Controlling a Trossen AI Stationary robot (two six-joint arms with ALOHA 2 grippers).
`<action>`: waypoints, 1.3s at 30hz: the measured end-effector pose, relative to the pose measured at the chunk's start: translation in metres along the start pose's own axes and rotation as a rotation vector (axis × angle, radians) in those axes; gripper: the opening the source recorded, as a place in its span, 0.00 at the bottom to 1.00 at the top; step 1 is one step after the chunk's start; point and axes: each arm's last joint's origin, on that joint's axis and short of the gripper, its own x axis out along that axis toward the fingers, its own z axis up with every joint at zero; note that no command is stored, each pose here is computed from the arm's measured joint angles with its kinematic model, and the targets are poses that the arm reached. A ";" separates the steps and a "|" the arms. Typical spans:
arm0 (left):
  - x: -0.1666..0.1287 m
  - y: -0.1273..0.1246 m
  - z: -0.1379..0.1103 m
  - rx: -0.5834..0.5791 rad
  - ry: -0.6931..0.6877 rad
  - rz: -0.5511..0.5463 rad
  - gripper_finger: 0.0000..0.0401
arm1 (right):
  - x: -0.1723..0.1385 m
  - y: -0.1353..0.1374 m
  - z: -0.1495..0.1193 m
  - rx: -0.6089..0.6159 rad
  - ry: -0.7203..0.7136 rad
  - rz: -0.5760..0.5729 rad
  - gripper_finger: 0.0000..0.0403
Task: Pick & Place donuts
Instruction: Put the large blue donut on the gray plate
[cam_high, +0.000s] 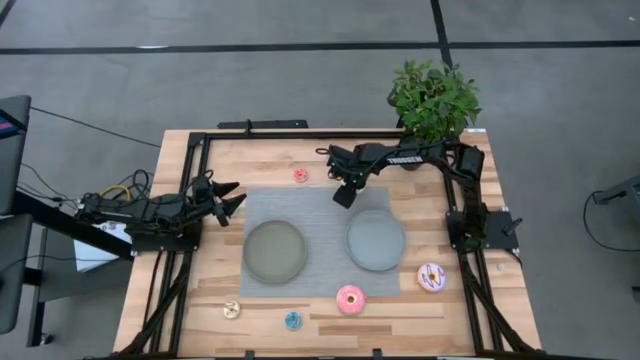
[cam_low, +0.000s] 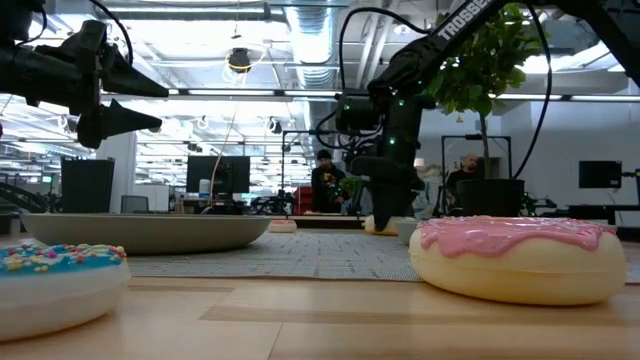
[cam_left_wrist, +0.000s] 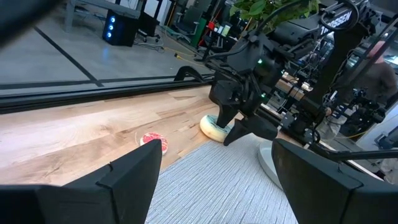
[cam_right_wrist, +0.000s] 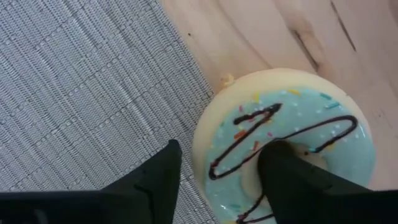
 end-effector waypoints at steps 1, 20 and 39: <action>0.000 0.000 0.000 0.000 0.000 0.000 0.74 | 0.000 0.000 0.000 0.001 0.006 0.000 0.44; 0.000 0.000 0.000 0.001 0.001 -0.001 0.74 | -0.063 0.024 0.022 -0.168 0.074 0.005 0.34; 0.000 0.000 0.000 0.001 0.001 -0.001 0.74 | -0.084 0.134 -0.046 -0.371 0.327 -0.058 0.34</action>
